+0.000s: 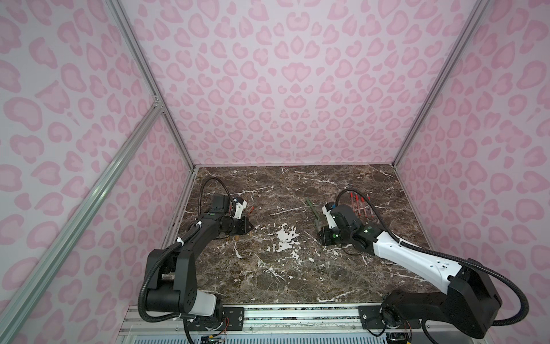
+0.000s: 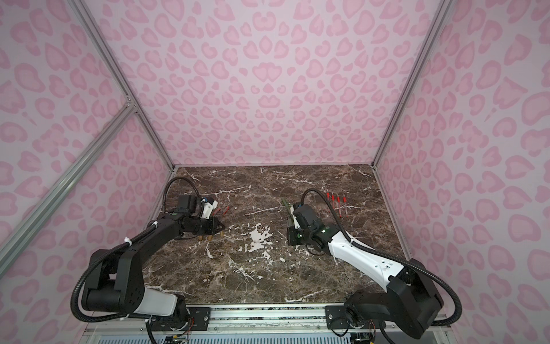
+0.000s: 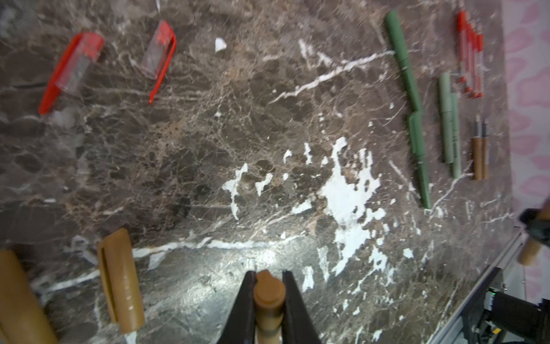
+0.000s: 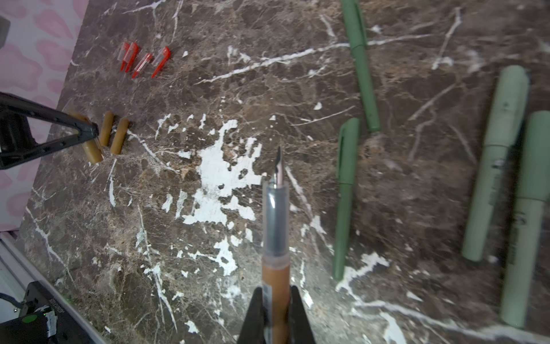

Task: Open the pen caps
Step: 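Set the tan cap beside the other tan caps while the right carries the pen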

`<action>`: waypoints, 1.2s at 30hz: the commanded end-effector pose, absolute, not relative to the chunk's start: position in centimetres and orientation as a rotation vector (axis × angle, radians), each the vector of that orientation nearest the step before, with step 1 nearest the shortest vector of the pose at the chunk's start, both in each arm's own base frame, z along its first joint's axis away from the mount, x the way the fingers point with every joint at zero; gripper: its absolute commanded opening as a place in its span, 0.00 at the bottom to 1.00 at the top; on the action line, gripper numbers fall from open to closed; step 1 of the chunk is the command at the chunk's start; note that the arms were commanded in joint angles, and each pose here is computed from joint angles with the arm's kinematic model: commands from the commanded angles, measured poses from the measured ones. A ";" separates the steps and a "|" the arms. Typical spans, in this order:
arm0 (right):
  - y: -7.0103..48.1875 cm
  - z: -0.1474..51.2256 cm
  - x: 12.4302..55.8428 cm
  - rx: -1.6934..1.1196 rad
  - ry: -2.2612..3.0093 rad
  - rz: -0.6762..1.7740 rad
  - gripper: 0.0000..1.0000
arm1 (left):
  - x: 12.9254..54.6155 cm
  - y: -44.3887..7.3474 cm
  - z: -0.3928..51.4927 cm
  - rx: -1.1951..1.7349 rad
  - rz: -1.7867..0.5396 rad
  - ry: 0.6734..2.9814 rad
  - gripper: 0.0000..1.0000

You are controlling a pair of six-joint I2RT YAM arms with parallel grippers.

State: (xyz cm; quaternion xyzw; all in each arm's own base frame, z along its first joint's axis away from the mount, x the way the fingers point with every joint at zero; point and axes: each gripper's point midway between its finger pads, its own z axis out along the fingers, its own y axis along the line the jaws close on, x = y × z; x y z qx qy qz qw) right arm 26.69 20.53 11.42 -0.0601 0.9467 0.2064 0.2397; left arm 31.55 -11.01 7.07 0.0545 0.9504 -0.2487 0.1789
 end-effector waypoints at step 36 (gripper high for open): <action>3.0 5.9 29.0 0.175 2.812 0.124 0.00 | 33.5 -8.9 9.8 0.144 -0.437 2.634 0.49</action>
